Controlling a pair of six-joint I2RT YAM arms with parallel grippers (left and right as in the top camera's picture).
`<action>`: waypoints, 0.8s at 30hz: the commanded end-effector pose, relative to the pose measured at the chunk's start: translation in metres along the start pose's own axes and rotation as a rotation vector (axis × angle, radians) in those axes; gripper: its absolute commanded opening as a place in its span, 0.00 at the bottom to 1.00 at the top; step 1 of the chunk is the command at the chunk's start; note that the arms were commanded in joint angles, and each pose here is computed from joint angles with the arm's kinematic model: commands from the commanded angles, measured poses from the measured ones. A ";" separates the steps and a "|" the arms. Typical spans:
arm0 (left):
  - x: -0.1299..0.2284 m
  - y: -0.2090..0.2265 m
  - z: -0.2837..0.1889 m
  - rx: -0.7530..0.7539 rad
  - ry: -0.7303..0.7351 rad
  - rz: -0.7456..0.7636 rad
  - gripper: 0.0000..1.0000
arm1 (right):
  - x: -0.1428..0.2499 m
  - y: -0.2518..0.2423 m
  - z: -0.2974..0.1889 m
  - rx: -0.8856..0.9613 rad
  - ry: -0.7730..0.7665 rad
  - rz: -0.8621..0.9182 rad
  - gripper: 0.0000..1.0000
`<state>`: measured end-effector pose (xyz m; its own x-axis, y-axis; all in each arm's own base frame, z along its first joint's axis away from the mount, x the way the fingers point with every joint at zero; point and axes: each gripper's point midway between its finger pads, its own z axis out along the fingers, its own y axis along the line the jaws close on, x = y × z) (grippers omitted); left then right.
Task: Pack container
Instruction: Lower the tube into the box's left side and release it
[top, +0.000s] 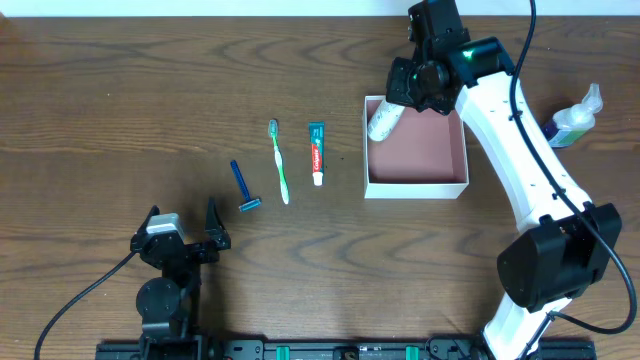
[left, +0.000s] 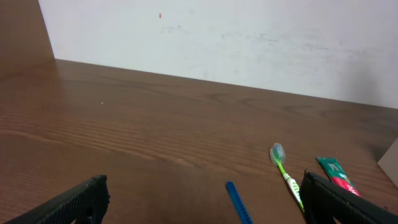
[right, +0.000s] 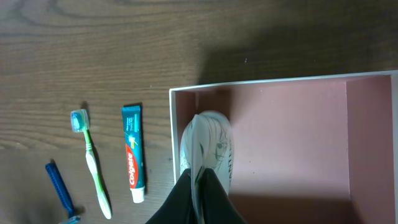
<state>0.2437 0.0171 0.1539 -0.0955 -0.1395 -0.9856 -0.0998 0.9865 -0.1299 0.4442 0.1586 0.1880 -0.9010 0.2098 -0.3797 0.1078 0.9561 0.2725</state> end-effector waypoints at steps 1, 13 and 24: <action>0.018 0.005 0.002 -0.022 0.048 0.016 0.98 | -0.004 0.005 -0.007 -0.008 -0.028 0.005 0.07; 0.018 0.005 0.002 -0.022 0.048 0.017 0.98 | -0.005 0.006 -0.007 -0.010 -0.030 0.005 0.20; 0.018 0.005 0.002 -0.022 0.048 0.017 0.98 | -0.020 0.015 -0.008 -0.051 -0.090 0.001 0.45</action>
<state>0.2437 0.0171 0.1540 -0.0951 -0.1395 -0.9857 -0.0998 0.9865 -0.1300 0.4593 0.1638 0.1971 -0.8709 0.2334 -0.4325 0.0999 0.9457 0.3092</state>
